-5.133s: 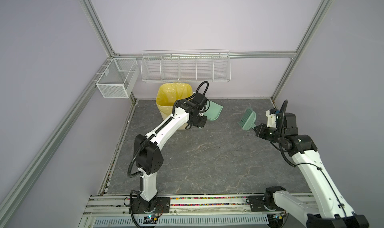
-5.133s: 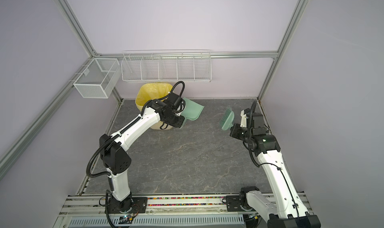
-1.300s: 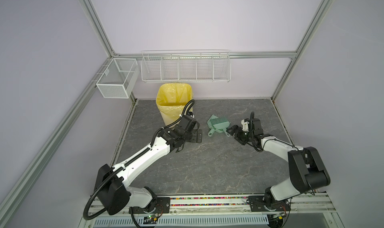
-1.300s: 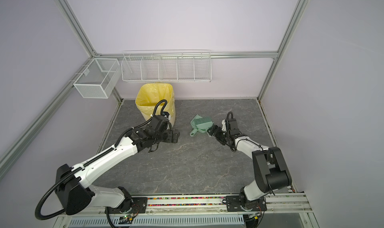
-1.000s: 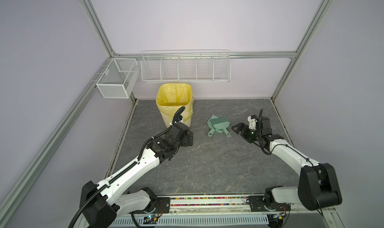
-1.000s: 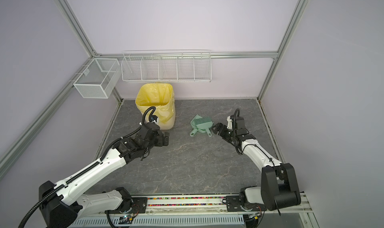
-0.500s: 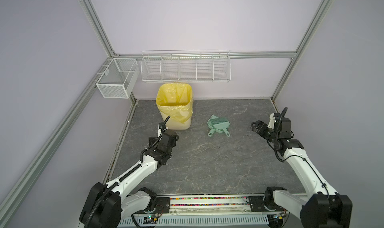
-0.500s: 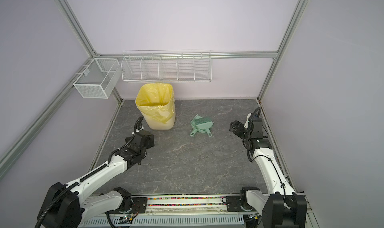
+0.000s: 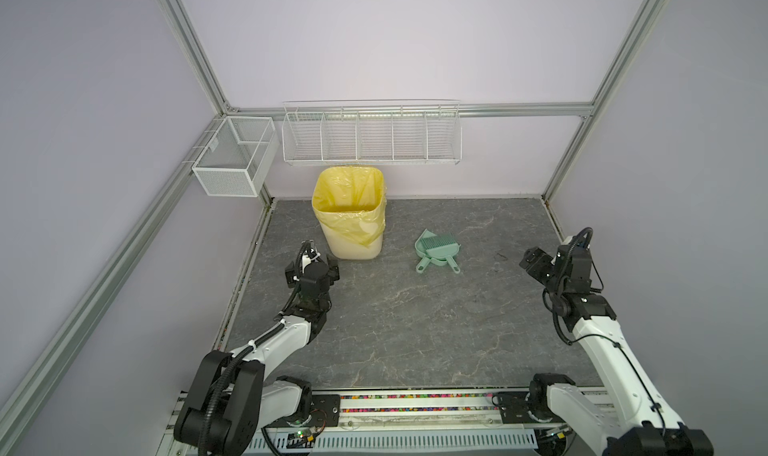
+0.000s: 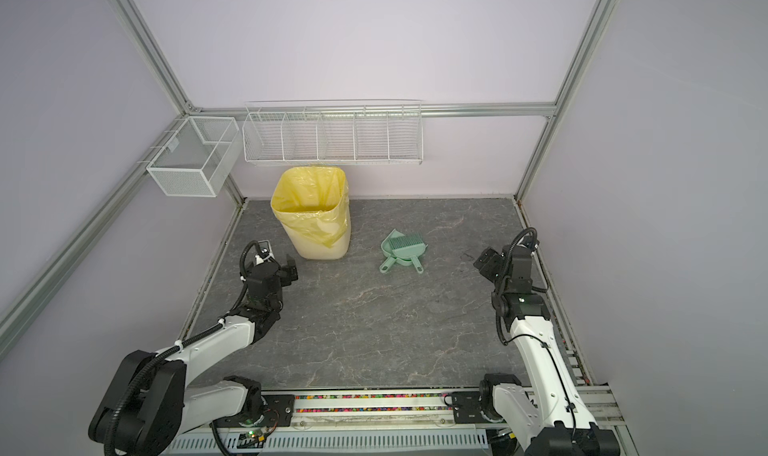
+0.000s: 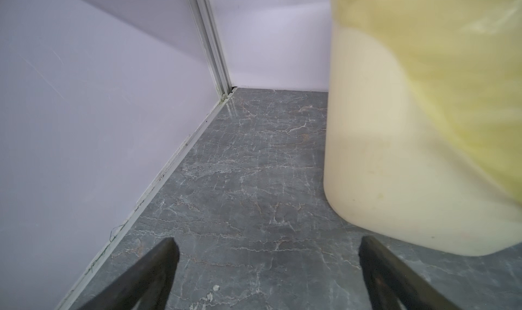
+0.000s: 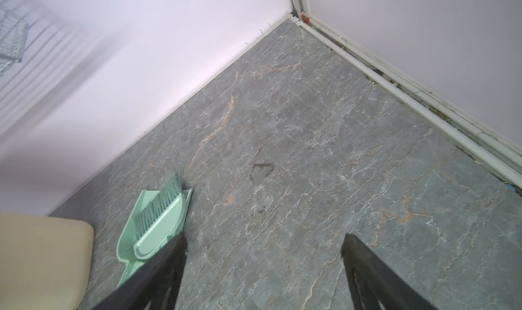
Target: Sweep away the paper scraps from the table
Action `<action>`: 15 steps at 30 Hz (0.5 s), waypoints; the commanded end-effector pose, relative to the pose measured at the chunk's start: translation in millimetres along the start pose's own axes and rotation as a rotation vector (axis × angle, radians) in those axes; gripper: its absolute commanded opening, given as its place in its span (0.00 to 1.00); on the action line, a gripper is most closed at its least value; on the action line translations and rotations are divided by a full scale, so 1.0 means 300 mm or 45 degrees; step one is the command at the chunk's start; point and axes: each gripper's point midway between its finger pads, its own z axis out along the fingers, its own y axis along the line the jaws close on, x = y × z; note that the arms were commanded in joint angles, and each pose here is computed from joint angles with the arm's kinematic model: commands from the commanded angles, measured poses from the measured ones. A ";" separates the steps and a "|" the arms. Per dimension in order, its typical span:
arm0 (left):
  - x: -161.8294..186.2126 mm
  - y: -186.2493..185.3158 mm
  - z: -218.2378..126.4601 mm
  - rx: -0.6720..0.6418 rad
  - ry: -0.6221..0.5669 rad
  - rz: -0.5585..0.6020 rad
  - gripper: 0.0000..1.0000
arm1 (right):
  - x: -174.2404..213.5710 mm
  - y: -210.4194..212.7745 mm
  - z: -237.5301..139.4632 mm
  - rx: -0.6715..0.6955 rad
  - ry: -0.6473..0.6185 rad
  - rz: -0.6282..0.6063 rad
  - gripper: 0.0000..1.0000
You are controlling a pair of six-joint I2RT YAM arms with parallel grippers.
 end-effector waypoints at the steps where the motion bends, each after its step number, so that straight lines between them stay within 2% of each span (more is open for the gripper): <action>1: -0.034 0.028 0.028 -0.007 -0.102 -0.069 1.00 | 0.002 -0.065 0.025 0.119 -0.035 -0.011 0.89; 8: -0.027 0.040 0.057 -0.058 -0.214 -0.005 0.99 | 0.007 -0.150 0.042 0.271 -0.100 -0.002 0.89; 10: 0.007 0.035 0.081 -0.066 -0.189 0.001 1.00 | 0.007 -0.172 0.049 0.315 -0.117 -0.018 0.89; 12: -0.002 0.032 0.082 -0.065 -0.227 0.004 0.99 | 0.014 -0.197 0.060 0.374 -0.108 -0.038 0.89; 15: 0.007 0.037 0.091 -0.062 -0.176 -0.011 1.00 | 0.016 -0.223 0.073 0.452 -0.088 -0.077 0.89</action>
